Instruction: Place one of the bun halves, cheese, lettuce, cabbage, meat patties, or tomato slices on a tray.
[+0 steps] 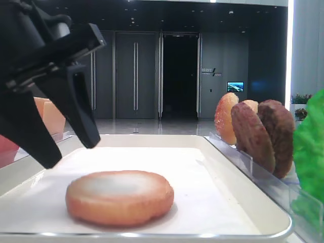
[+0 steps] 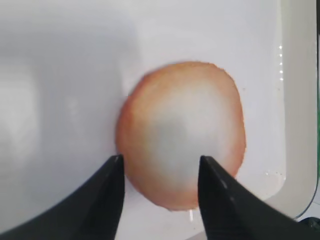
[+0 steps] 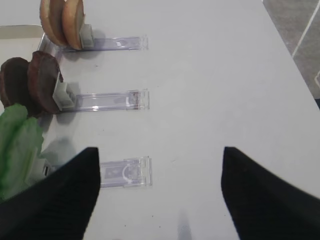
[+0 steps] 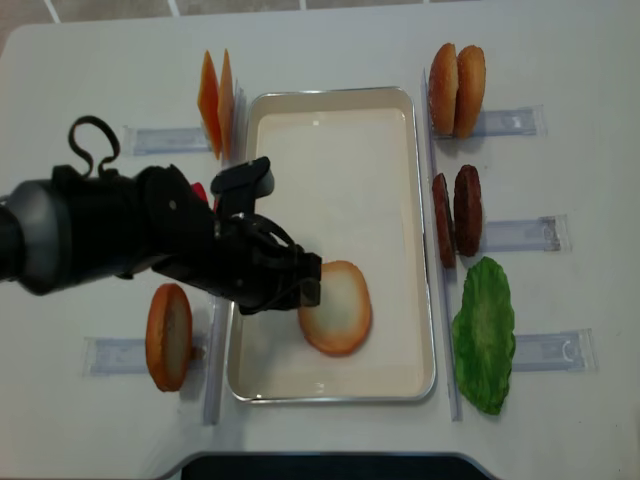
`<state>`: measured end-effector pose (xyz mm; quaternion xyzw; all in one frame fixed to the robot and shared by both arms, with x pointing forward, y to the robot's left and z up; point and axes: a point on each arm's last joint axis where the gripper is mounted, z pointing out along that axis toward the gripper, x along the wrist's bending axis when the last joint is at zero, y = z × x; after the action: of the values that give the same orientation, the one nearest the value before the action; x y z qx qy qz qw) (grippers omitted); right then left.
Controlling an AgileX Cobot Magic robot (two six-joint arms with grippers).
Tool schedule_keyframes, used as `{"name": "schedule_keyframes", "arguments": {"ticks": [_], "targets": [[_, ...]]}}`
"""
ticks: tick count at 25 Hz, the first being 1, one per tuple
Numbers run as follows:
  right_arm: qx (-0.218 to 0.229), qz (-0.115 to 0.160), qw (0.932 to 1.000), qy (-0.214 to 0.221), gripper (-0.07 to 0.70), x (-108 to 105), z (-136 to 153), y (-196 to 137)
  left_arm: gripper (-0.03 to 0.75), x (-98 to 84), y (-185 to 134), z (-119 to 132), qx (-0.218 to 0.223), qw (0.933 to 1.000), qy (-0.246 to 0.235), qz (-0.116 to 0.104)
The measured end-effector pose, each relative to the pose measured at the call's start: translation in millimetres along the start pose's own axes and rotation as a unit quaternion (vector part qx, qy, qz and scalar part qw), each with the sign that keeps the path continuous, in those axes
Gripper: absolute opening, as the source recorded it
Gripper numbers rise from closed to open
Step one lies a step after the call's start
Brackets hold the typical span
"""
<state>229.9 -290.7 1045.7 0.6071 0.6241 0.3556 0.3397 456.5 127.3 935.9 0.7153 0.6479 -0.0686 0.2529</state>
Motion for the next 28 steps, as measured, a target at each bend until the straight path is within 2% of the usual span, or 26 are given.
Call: {"name": "schedule_keyframes", "arguments": {"ticks": [5, 11, 14, 21, 24, 28], "targets": [[0.0, 0.0, 1.0, 0.0, 0.514, 0, 0, 0, 0.39, 3.2, 4, -24, -0.027, 0.9994, 0.021, 0.003], [0.0, 0.0, 1.0, 0.0, 0.514, 0, 0, 0, 0.467, 2.2, 7, -40, -0.027, 0.998, 0.052, 0.023], [0.0, 0.0, 1.0, 0.0, 0.514, 0, 0, 0, 0.48, -0.7, 15, -52, -0.028, 0.9959, 0.079, 0.034], [0.0, 0.0, 1.0, 0.0, 0.514, 0, 0, 0, 0.484, -4.9, 35, -95, -0.049, 0.9835, 0.16, 0.069], [0.0, 0.0, 1.0, 0.0, 0.514, 0, 0, 0, 0.484, 2.5, 40, -116, -0.06, 0.9786, 0.186, 0.063], [0.0, 0.0, 1.0, 0.0, 0.514, 0, 0, 0, 0.484, 23.8, 40, -140, -0.063, 0.9727, 0.222, 0.025]]}}
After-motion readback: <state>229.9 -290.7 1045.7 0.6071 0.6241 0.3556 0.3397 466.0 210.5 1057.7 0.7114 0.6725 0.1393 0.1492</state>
